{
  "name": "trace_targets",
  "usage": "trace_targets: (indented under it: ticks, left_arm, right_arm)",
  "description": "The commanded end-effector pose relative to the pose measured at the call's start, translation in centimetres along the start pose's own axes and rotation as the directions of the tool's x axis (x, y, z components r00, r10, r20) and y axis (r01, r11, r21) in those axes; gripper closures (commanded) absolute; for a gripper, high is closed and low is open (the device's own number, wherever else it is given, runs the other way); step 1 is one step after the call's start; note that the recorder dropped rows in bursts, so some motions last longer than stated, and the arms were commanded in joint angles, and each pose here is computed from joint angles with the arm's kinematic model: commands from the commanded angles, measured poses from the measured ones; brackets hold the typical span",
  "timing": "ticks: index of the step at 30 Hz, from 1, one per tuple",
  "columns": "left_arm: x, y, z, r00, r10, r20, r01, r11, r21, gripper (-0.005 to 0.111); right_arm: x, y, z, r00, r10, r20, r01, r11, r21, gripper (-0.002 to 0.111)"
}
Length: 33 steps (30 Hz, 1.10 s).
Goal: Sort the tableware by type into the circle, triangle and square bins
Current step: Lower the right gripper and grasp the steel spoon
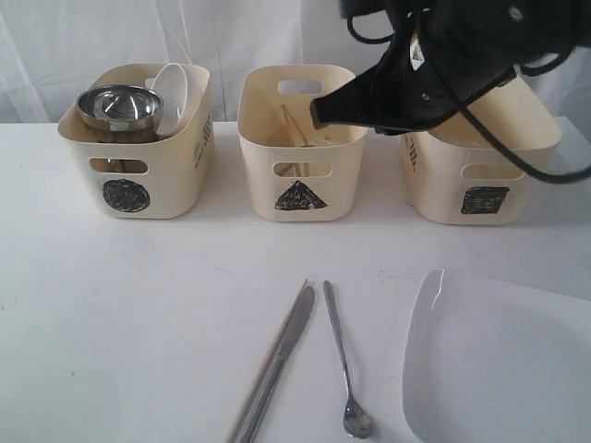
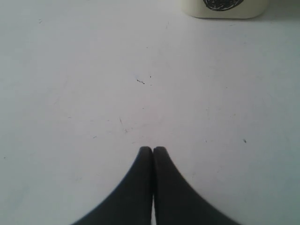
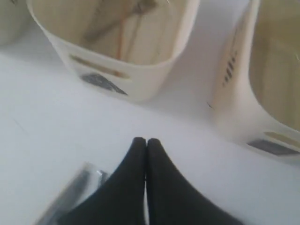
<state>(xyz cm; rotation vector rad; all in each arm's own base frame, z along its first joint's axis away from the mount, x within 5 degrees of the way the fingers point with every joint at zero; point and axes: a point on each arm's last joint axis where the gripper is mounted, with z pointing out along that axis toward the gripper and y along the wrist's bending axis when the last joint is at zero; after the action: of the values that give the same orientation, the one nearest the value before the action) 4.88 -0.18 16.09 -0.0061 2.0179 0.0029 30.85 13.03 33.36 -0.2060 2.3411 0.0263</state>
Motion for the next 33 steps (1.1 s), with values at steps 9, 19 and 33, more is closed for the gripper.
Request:
trace_targets:
  ticks: [9,19,33]
  left_arm:
    - [0.2,0.0,0.1,1.0,-0.006,-0.003,0.006,1.0,0.003,0.107]
    - [0.2,0.0,0.1,1.0,-0.006,-0.003,0.006,1.0,0.003,0.107]
    - [0.2,0.0,0.1,1.0,-0.006,-0.003,0.006,1.0,0.003,0.107]
  right_arm:
    - [6.1,0.6,1.4,0.987,-0.08,-0.137,0.073,0.996,-0.058,0.108]
    - [10.4,3.6,5.3,0.854,-0.214,-0.475,0.074,0.952,-0.296,0.072]
    - [13.2,4.8,10.1,0.787,-0.135,-0.602,-0.029,0.967,-0.254,0.067]
